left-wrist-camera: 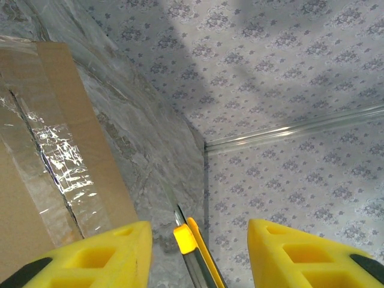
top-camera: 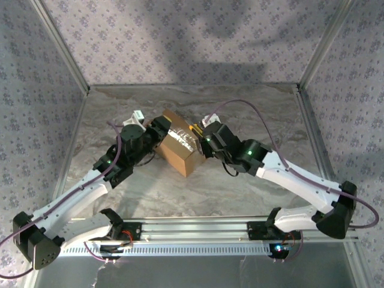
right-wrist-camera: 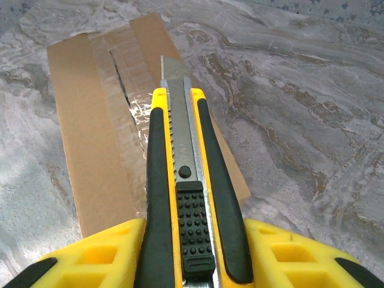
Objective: Unpack the express box
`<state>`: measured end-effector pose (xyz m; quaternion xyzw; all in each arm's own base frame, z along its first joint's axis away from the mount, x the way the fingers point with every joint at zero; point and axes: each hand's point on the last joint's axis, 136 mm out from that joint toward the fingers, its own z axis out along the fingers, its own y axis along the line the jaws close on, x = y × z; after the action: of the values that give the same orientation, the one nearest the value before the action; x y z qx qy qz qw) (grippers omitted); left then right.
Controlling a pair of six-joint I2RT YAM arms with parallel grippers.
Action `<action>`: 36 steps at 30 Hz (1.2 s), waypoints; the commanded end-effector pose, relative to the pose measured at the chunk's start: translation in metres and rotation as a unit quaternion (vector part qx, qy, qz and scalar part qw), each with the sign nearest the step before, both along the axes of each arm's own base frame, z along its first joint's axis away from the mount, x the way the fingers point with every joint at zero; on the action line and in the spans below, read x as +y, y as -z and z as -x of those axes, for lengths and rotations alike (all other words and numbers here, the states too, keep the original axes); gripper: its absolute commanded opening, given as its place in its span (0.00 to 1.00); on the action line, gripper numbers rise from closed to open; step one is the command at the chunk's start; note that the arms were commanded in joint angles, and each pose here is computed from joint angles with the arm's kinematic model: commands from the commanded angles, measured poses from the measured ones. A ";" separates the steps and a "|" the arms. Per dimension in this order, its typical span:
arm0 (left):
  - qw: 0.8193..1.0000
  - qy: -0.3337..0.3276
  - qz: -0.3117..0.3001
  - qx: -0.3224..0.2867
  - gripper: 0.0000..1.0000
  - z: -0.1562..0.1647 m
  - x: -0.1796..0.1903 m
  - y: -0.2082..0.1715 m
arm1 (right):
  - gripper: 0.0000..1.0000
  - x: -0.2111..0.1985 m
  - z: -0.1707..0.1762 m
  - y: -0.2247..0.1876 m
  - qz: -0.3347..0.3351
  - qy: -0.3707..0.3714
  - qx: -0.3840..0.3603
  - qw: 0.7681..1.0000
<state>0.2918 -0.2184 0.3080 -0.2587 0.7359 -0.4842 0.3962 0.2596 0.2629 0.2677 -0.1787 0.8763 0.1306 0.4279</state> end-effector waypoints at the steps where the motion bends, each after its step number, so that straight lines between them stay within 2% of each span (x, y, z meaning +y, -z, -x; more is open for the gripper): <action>1: 1.000 0.019 -0.021 0.005 0.45 0.002 -0.003 0.008 | 0.00 -0.010 0.004 -0.017 -0.021 0.003 -0.026 0.999; 5: 0.996 0.088 -0.023 0.006 0.46 0.005 -0.030 0.014 | 0.00 -0.014 0.011 -0.010 -0.023 -0.010 -0.031 0.999; 10: 0.986 0.168 0.004 -0.023 0.64 0.011 -0.063 0.001 | 0.00 -0.007 0.019 -0.017 -0.040 -0.041 -0.047 0.997; 14: 0.980 0.197 0.002 -0.038 0.76 0.015 -0.077 -0.009 | 0.00 -0.006 0.021 -0.019 -0.038 -0.044 -0.049 0.997; 16: 0.978 0.206 0.000 -0.037 0.78 0.016 -0.082 -0.008 | 0.00 -0.003 0.022 -0.021 -0.038 -0.049 -0.051 0.997; 32: 0.976 0.216 0.022 -0.030 0.65 0.011 -0.095 -0.008 | 0.00 0.010 0.025 -0.040 -0.043 -0.065 -0.073 0.994; 36: 0.975 0.219 0.031 -0.031 0.58 0.009 -0.098 -0.009 | 0.00 0.013 0.027 -0.043 -0.044 -0.069 -0.078 0.994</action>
<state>0.2817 -0.3083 0.2894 -0.1023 0.7725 -0.5577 0.2861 0.2296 0.2710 0.2866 -0.2342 0.8362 0.1751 0.4639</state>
